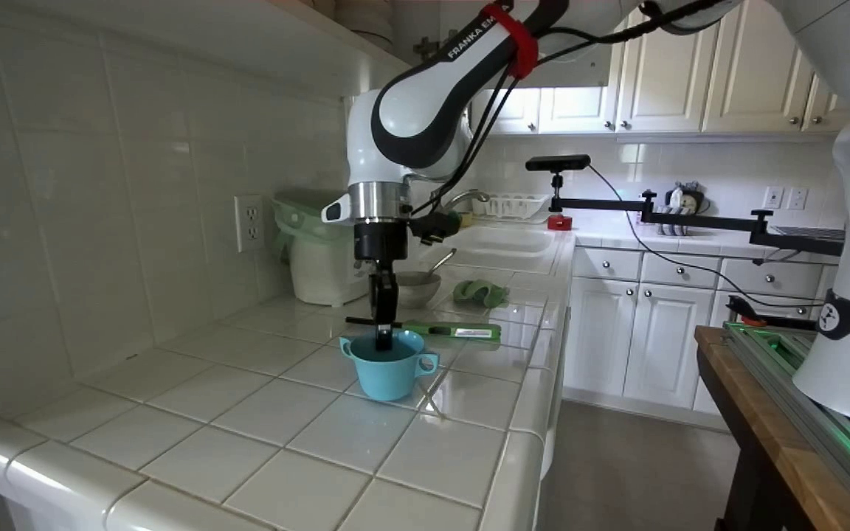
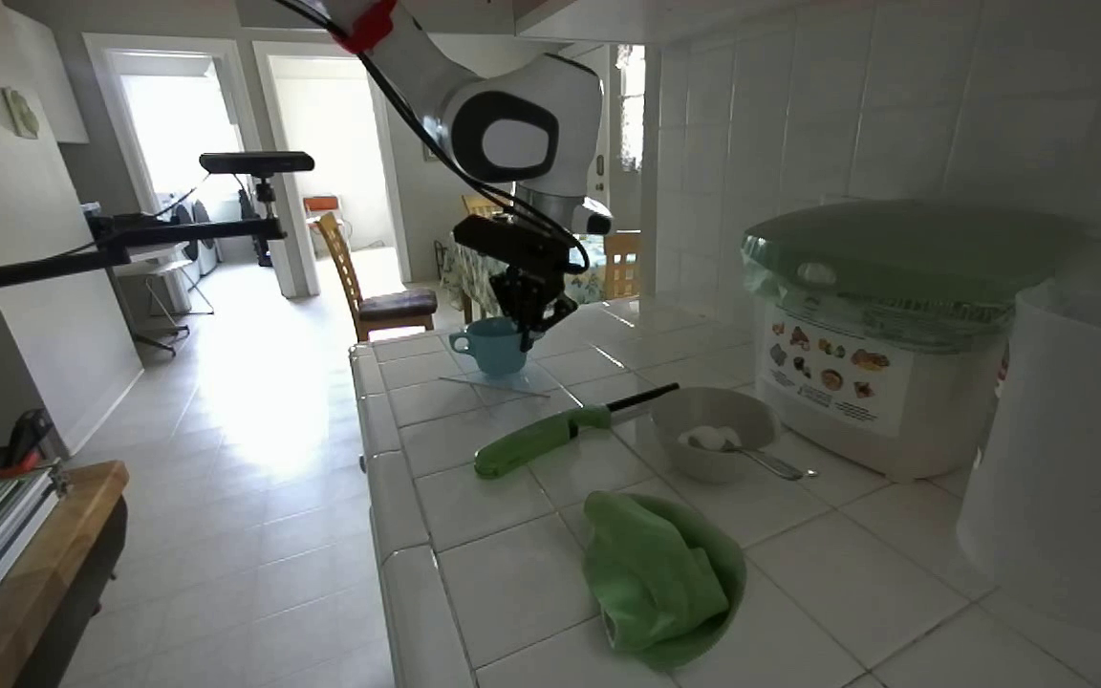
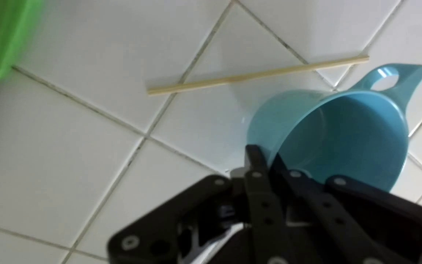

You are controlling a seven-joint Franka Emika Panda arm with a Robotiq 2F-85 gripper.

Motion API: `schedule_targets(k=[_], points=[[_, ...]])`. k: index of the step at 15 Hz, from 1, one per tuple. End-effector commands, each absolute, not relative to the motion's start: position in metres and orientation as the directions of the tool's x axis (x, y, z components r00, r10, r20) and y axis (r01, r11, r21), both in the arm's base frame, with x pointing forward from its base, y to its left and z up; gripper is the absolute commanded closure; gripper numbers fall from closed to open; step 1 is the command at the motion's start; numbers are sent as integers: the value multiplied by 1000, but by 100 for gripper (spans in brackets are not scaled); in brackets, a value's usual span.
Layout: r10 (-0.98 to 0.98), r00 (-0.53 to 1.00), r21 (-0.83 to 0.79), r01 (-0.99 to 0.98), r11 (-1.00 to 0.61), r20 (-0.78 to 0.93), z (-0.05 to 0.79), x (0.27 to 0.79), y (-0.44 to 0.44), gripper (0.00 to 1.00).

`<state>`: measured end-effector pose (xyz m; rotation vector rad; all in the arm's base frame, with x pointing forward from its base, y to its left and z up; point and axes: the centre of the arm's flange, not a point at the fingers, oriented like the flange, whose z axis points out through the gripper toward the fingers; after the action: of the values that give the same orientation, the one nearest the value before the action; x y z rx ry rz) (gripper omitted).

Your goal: Move the blue cup on the counter

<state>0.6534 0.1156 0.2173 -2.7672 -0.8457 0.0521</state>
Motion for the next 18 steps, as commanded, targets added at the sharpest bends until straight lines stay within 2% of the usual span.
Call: schedule_targets(k=[1,5,7,13,16,18], points=[[615,786,-262,608,-749,65,210,667,120,99],[628,775,-260,624,-737,79,205,670,124,99],[632,771,-258,628,-735,78,207,669,125,68],[643,764,-283,630,-723,57,241,649,132,26],[569,822,-245,560,-792,37,273,635,131,2],[462,886,-211,460,-863,43,292,629,126,0]])
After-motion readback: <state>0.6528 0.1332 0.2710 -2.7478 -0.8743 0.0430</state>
